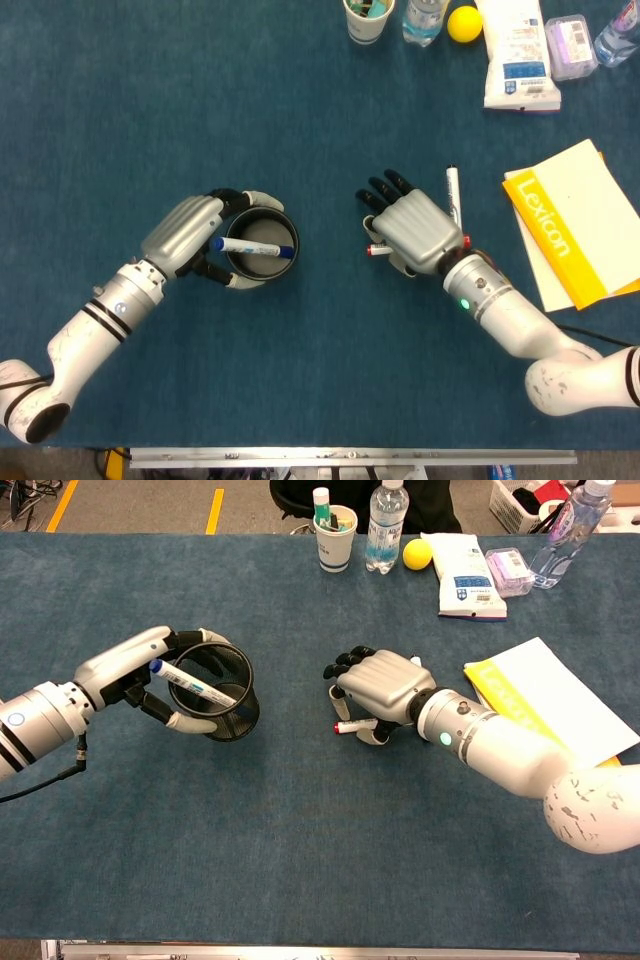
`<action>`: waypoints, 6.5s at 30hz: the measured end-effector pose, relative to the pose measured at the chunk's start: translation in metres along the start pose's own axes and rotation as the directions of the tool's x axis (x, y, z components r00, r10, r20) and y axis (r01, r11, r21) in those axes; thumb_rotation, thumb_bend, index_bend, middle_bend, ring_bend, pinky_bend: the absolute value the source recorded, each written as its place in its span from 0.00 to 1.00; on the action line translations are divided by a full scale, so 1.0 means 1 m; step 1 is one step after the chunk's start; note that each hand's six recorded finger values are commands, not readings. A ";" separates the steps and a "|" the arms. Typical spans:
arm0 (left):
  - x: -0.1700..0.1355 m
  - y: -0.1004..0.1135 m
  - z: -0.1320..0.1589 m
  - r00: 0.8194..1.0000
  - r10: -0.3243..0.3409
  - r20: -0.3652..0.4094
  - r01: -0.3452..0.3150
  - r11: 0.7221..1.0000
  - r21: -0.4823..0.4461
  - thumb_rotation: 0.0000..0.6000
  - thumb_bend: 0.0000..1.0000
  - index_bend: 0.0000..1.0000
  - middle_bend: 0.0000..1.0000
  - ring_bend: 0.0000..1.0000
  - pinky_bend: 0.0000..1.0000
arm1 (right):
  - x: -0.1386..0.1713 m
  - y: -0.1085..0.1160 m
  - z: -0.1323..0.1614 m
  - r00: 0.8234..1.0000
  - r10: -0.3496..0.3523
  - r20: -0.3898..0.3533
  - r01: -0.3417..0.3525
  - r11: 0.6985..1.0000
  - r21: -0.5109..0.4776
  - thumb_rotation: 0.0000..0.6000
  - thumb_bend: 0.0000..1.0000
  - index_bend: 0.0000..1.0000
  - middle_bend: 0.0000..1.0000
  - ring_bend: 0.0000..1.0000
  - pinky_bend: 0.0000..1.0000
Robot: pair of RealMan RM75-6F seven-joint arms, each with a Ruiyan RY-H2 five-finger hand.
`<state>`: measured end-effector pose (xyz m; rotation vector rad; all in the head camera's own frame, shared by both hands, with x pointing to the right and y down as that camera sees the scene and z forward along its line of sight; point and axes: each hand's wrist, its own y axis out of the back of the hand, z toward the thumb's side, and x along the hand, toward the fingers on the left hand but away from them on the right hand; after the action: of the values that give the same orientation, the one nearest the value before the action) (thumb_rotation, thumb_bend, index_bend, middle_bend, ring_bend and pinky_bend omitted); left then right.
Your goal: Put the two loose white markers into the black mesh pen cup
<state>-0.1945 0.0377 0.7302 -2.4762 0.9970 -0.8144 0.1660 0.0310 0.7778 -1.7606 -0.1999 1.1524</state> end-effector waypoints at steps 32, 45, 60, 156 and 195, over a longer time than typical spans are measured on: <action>-0.001 0.002 -0.005 1.000 0.007 -0.011 -0.007 1.000 -0.005 1.00 0.14 0.26 0.41 0.32 0.23 | 0.006 0.021 -0.006 0.999 -0.047 0.013 0.048 0.989 -0.141 1.00 0.37 0.56 0.19 0.00 0.00; 0.013 -0.005 0.001 1.000 -0.013 -0.013 0.012 0.999 -0.033 1.00 0.14 0.26 0.41 0.32 0.23 | 0.036 0.105 -0.015 0.973 -0.228 -0.016 0.184 0.820 -0.541 1.00 0.37 0.58 0.21 0.00 0.00; 0.032 -0.014 0.005 0.999 -0.045 -0.030 0.044 0.998 -0.036 1.00 0.14 0.26 0.41 0.32 0.23 | 0.050 0.169 0.014 0.914 -0.386 -0.122 0.134 0.574 -0.808 1.00 0.37 0.59 0.22 0.00 0.00; 0.014 0.009 0.002 1.000 -0.014 -0.027 0.016 0.999 0.044 1.00 0.14 0.26 0.41 0.32 0.23 | 0.052 -0.020 -0.099 0.966 -0.155 -0.208 0.197 0.960 0.201 1.00 0.20 0.48 0.24 0.06 0.10; 0.011 0.010 0.000 1.000 -0.010 -0.025 0.010 0.999 0.034 1.00 0.14 0.25 0.41 0.32 0.23 | 0.035 -0.034 -0.103 0.981 -0.118 -0.155 0.149 0.967 0.206 1.00 0.27 0.52 0.24 0.06 0.10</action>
<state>-0.1930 0.0227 0.7288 -2.4497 0.9715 -0.8596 0.2754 0.0032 0.7898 -1.6019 -0.1012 0.9122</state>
